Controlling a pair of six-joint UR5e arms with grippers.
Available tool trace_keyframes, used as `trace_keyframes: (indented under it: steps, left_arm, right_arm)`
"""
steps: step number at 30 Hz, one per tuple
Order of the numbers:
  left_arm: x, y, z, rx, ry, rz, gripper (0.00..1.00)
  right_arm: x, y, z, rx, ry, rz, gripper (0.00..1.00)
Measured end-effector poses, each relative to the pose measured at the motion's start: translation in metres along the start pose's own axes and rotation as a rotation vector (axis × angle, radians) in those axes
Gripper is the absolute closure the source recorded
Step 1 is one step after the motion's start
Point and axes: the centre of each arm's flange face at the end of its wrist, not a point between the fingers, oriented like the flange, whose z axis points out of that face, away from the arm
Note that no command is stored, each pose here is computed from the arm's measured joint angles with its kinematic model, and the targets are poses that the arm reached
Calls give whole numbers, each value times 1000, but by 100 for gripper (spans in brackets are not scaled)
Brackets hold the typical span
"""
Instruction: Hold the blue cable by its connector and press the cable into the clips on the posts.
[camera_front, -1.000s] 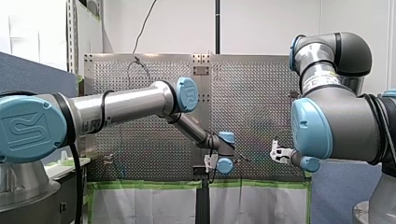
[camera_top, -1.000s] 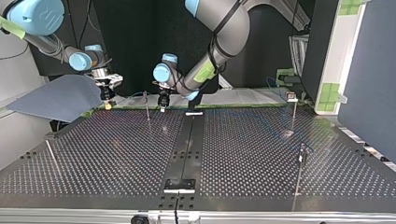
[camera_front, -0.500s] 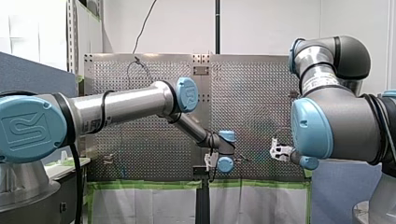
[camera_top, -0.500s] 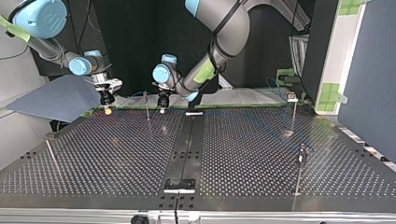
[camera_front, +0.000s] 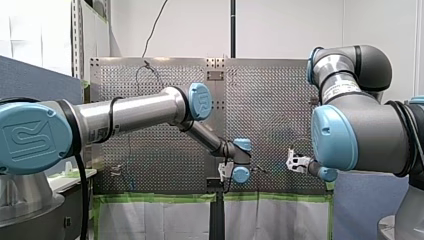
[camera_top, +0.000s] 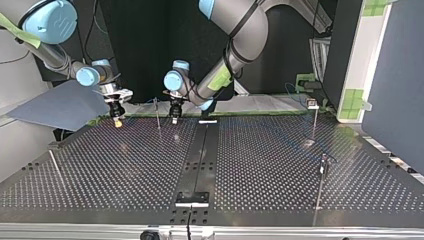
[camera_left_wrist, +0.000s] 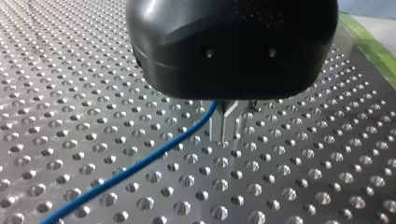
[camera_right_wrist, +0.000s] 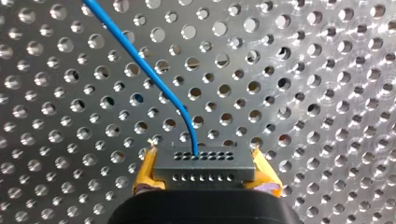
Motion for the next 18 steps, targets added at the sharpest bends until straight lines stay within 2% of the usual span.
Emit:
trace_keyframes:
  steps: [12,18]
  left_arm:
    - [-2,9,6,-20,-4,-1,100]
    - [-3,11,8,-24,-6,-2,100]
  right_arm:
    - [5,-1,6,54,9,-5,100]
    - [7,1,9,60,15,2,100]
